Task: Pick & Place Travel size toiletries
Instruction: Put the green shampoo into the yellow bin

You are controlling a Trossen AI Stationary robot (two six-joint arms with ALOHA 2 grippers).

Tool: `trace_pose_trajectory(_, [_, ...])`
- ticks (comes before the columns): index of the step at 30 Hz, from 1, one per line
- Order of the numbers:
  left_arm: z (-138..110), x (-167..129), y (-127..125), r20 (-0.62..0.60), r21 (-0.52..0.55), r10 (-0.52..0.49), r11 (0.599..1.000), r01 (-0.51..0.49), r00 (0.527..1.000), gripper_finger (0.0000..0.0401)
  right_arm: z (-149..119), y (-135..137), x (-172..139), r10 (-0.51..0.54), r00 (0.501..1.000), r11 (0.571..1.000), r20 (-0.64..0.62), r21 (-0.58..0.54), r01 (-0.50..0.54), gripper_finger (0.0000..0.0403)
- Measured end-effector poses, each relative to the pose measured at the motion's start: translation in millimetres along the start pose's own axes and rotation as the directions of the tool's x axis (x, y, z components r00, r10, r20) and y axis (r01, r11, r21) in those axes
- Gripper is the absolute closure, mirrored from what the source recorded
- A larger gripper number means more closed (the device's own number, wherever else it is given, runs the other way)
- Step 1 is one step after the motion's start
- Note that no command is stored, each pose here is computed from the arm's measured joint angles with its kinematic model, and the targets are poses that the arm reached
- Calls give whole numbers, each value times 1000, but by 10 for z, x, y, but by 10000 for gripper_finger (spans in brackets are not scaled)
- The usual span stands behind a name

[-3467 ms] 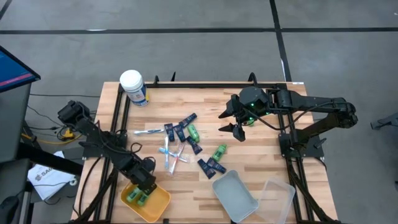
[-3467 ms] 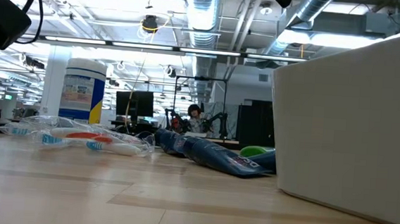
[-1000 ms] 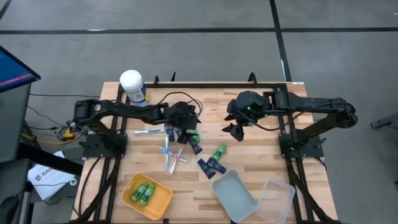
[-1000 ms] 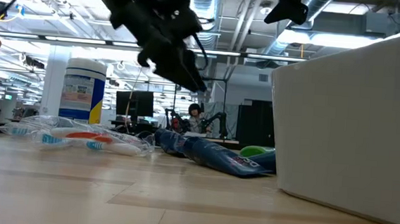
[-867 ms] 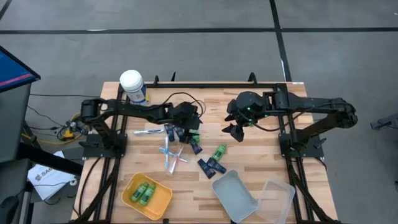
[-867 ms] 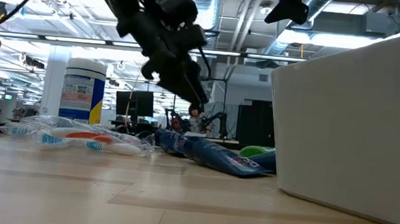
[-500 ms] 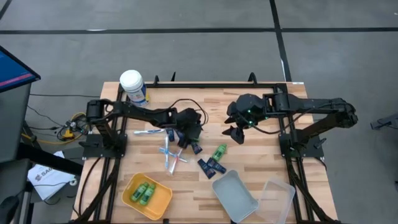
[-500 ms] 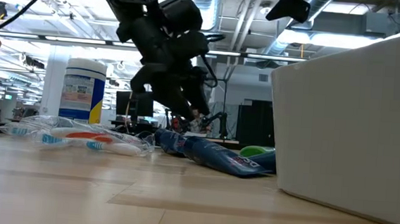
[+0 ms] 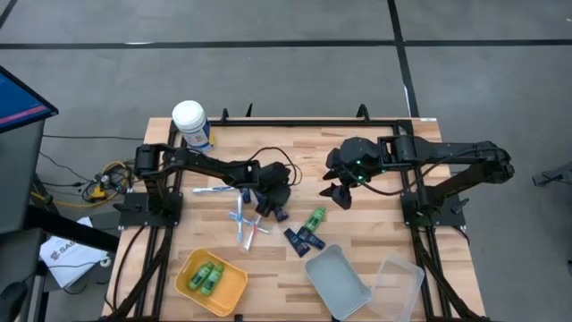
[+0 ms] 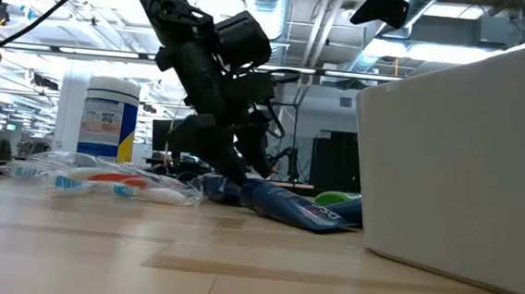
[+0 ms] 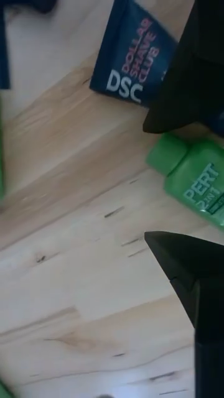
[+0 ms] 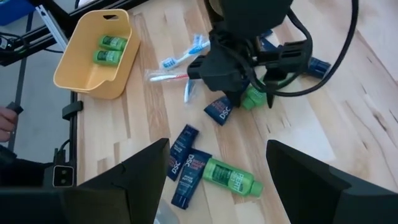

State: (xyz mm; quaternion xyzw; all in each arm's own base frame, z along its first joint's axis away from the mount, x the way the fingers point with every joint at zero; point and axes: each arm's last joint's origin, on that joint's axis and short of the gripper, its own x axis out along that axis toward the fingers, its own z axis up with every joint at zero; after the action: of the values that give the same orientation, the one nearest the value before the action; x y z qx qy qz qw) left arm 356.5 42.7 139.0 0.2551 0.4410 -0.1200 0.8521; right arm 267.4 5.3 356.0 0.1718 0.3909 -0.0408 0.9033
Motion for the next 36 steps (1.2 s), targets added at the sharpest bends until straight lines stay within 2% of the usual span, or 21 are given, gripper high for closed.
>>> trace_pose_trajectory(5, [-10,-12,-10,-11,16,-7,1000,8,1000,132,-13,33,3,8,1000,1000,-4,-10,-8,143])
trace_pose_trajectory(16, [-36,2,-57,-34,158,-40,986,45,999,132,-13,31,3,8,1000,1000,-5,-2,-8,143])
trace_pose_trajectory(30, [-56,115,-111,-63,169,-56,983,66,996,133,-13,31,3,8,1000,1000,-5,-2,-8,143])
trace_pose_trajectory(33, [-46,104,-114,-68,172,-47,983,58,997,145,-13,32,3,8,1000,1000,-4,-2,-8,143])
trace_pose_trajectory(36, [-52,106,-120,-70,171,-52,983,63,996,173,-13,32,3,8,1000,1000,-4,7,-8,143])
